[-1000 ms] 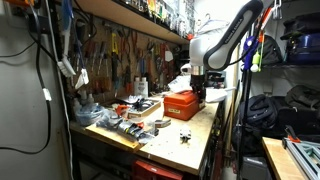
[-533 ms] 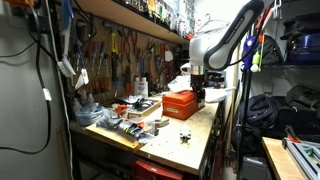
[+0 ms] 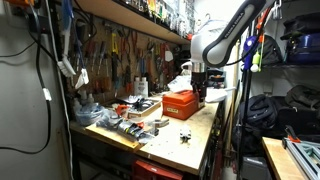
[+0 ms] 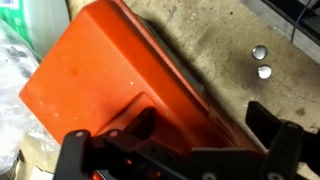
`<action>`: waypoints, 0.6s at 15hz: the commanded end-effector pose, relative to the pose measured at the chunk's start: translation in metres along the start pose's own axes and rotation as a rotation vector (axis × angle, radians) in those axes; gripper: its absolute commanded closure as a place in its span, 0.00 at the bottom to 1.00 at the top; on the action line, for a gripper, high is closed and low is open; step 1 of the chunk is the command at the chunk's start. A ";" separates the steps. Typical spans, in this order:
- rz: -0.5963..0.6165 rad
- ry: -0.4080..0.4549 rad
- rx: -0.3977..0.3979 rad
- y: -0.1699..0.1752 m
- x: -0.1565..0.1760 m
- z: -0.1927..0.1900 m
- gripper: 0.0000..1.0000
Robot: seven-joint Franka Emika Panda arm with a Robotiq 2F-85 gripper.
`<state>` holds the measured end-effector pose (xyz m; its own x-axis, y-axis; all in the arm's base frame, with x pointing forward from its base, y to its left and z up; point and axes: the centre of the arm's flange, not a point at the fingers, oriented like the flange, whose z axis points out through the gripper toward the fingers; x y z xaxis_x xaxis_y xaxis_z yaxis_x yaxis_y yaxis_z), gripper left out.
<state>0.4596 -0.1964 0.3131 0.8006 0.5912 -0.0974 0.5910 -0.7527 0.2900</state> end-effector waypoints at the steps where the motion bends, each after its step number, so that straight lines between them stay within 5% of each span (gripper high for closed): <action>1: 0.091 -0.023 0.073 -0.006 -0.026 -0.033 0.00; 9: 0.520 -0.082 0.178 -0.012 -0.089 -0.119 0.00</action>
<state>0.4045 -0.2168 0.3933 0.9657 0.2399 -0.0997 0.2553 -0.9475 0.1926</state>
